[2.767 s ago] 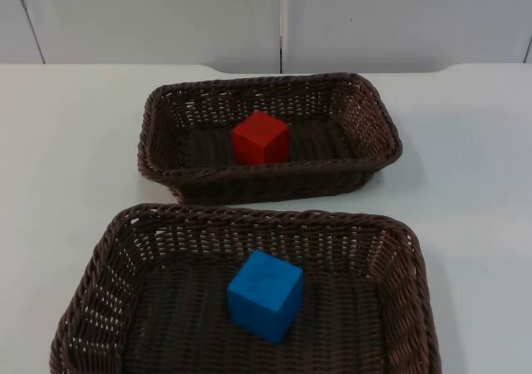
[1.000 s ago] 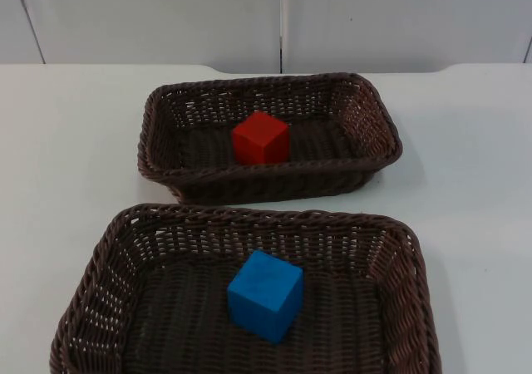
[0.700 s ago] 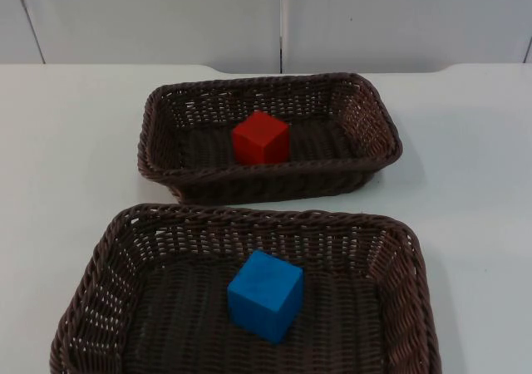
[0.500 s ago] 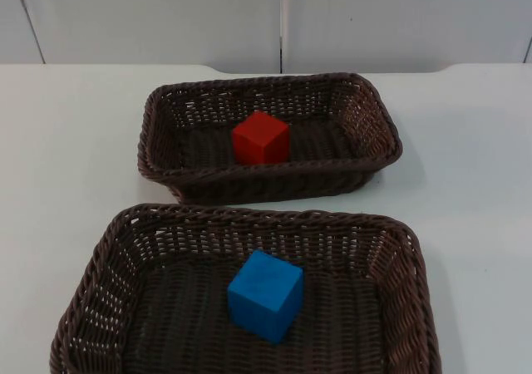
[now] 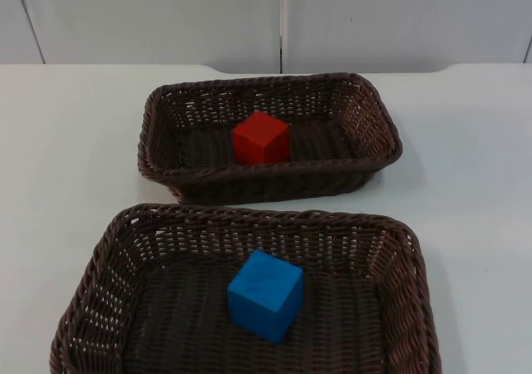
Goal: Pick up one cube with the left hand and place it into the upper basket. Pick up one cube with the right hand and place it into the lower basket.
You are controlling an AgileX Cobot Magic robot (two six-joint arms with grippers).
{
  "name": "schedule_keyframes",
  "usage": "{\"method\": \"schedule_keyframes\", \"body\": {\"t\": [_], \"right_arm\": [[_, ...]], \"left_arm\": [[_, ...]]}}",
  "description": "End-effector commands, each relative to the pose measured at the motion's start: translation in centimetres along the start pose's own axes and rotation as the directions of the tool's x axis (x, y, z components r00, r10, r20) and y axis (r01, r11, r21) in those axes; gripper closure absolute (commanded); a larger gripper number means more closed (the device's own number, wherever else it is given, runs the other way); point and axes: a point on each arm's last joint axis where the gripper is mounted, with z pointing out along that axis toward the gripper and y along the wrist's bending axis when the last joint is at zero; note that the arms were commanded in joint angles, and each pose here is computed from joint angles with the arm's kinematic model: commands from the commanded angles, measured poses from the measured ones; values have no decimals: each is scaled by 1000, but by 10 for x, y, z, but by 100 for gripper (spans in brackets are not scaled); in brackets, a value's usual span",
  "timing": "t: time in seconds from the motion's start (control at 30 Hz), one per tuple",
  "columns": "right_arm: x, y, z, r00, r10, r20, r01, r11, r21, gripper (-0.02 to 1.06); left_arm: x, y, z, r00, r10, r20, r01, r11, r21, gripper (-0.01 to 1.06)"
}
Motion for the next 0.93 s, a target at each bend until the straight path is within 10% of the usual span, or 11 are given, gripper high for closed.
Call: {"method": "schedule_keyframes", "body": {"t": [0.0,0.9], "right_arm": [[1,0,1,1000,-6,2,6,1000,6,-1],[1,0,1,1000,-4,2,4,1000,6,-1]], "left_arm": [[1,0,1,1000,-3,-3,3,1000,0,0],[1,-2,2,980,-196,35,195,910,-365,0]]}}
